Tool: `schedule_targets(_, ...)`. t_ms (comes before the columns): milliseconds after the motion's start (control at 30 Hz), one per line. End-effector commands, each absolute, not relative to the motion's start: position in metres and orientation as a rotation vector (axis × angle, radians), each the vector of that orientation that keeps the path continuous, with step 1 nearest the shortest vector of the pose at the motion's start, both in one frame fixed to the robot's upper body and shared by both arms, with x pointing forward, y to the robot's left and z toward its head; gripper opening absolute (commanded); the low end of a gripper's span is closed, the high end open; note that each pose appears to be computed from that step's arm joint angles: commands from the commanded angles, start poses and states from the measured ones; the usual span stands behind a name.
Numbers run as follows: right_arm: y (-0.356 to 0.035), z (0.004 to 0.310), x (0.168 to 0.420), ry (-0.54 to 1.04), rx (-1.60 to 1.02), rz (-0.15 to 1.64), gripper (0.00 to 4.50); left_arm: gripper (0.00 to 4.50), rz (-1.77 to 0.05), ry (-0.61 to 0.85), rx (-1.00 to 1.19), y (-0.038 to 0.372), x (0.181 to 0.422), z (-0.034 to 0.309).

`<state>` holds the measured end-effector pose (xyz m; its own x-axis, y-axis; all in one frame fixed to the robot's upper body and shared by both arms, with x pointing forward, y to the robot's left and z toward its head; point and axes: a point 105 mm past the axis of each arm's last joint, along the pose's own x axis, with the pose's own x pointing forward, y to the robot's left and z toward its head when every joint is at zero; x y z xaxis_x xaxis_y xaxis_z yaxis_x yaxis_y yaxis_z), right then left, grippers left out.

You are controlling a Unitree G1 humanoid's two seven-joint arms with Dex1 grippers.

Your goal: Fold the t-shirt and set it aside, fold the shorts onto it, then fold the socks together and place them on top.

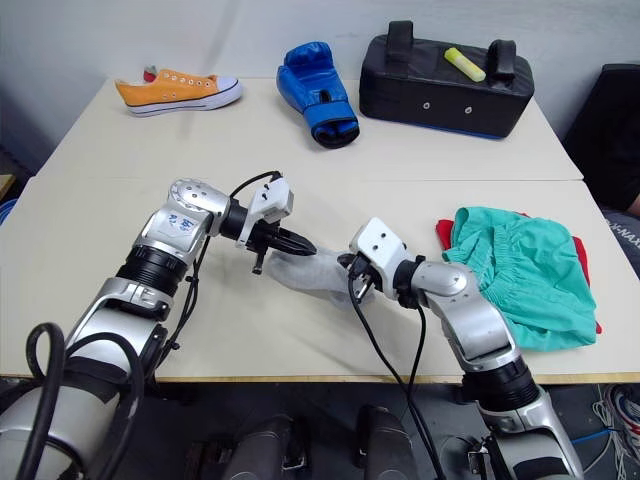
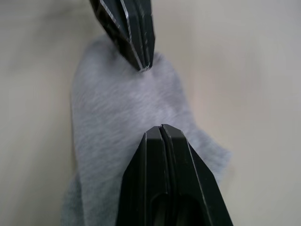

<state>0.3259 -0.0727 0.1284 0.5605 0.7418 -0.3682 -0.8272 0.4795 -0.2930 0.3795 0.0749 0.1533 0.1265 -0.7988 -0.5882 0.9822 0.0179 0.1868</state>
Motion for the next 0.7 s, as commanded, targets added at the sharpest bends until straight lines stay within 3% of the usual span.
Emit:
schedule_targets(33,-0.077,0.114,0.315,0.253,-0.537,1.004,0.00,0.03,-1.331,0.378,0.800,0.082,0.392,0.133)
schedule_targets(167,-0.090,0.099,0.306,0.291,-0.630,1.033,0.00,0.03,-1.315,0.432,0.837,0.088,0.393,0.113)
schedule_targets(367,-0.115,0.095,0.300,0.315,-0.712,1.044,0.00,0.03,-1.427,0.583,0.801,0.114,0.365,0.100)
schedule_targets(500,-0.117,0.105,0.293,0.265,-0.699,1.090,0.00,0.03,-1.477,0.614,0.748,0.124,0.337,0.103)
schedule_targets(700,-0.106,0.141,0.297,0.122,-0.581,1.066,0.00,0.03,-1.373,0.515,0.687,0.118,0.343,0.123)
